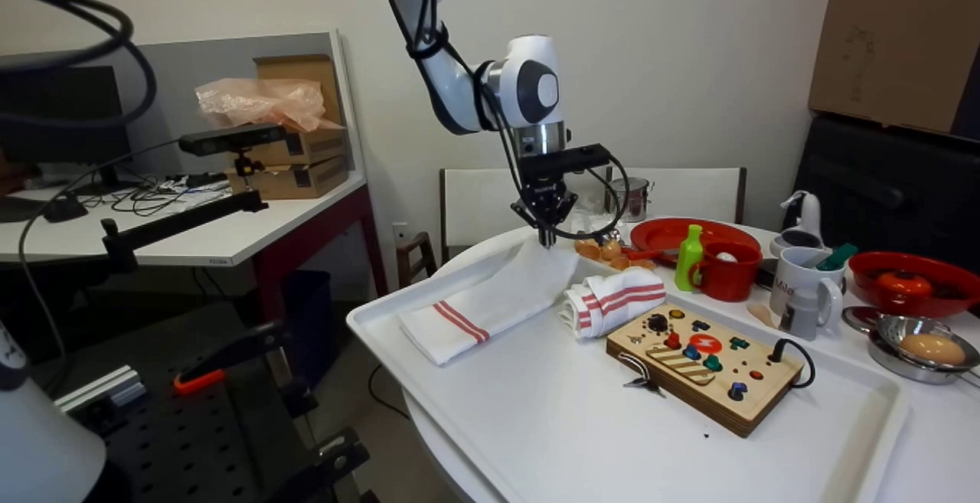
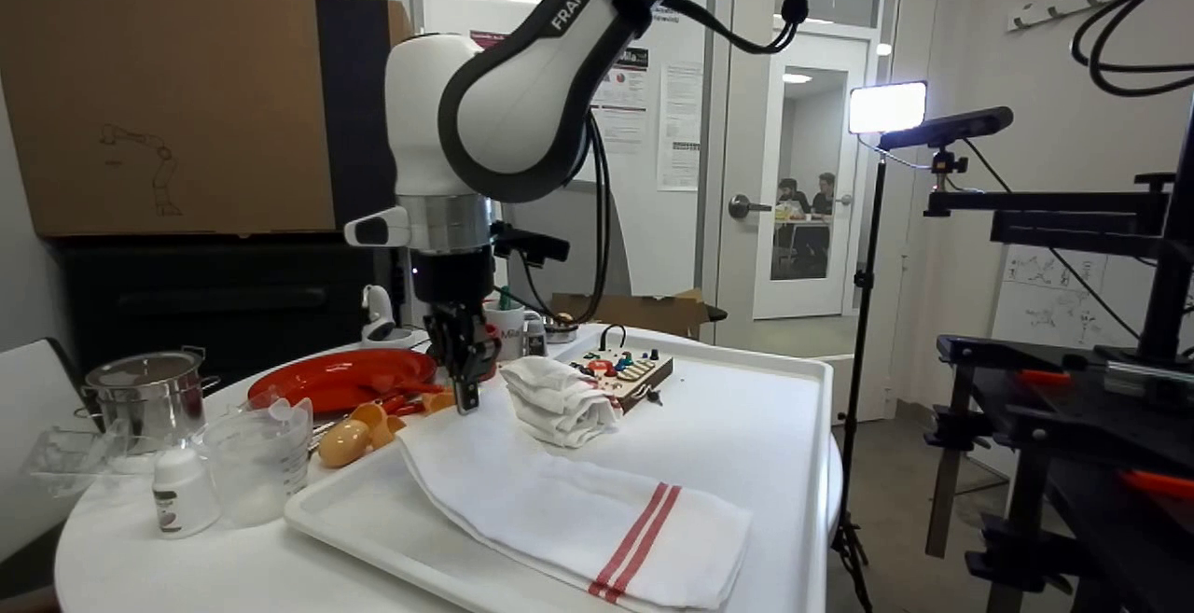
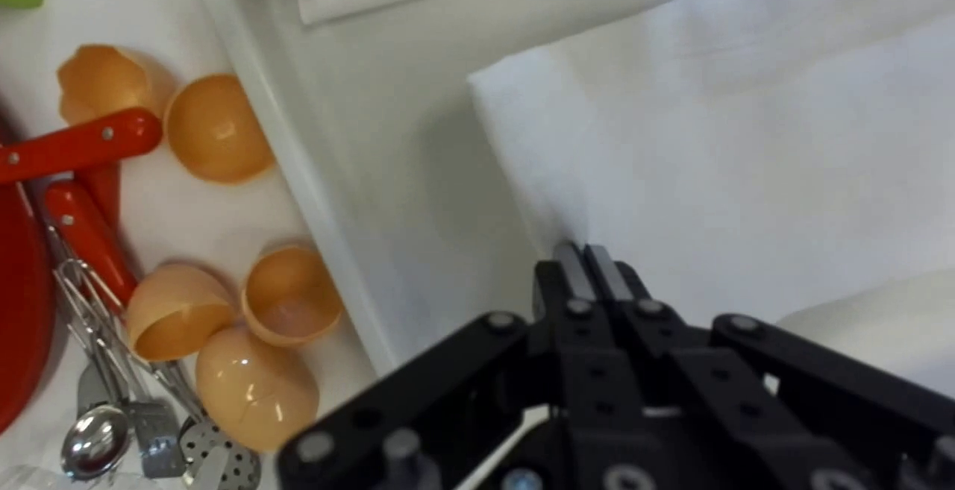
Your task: Fold the towel
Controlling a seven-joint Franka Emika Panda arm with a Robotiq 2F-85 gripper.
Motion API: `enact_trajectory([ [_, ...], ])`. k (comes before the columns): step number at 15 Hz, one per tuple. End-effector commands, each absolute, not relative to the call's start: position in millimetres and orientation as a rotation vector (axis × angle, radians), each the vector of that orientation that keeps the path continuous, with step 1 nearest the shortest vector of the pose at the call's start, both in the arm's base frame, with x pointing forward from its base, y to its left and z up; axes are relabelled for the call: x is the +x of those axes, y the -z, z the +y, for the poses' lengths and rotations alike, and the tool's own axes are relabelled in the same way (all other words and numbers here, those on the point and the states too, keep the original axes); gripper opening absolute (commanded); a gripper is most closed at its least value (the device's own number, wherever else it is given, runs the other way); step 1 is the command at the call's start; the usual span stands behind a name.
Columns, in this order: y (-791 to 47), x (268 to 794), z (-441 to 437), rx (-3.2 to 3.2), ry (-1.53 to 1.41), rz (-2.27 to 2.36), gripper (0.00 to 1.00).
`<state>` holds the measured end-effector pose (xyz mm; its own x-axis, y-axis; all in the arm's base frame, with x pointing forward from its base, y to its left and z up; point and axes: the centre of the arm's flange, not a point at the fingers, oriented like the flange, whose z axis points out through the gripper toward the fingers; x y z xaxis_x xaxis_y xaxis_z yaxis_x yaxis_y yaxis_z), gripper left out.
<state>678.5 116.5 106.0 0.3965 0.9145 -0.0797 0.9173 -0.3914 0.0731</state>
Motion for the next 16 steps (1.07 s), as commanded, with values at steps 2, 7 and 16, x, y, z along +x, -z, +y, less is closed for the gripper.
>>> enact_trajectory([
  [2, -123.6, 619.4, 109.9, 2.543, 0.078, 1.65, 0.01],
  [7, -145.2, 591.4, 102.0, 2.554, 0.055, 1.613, 0.01],
  [16, -140.0, 560.9, 97.5, 2.588, 0.15, 1.537, 0.01],
])
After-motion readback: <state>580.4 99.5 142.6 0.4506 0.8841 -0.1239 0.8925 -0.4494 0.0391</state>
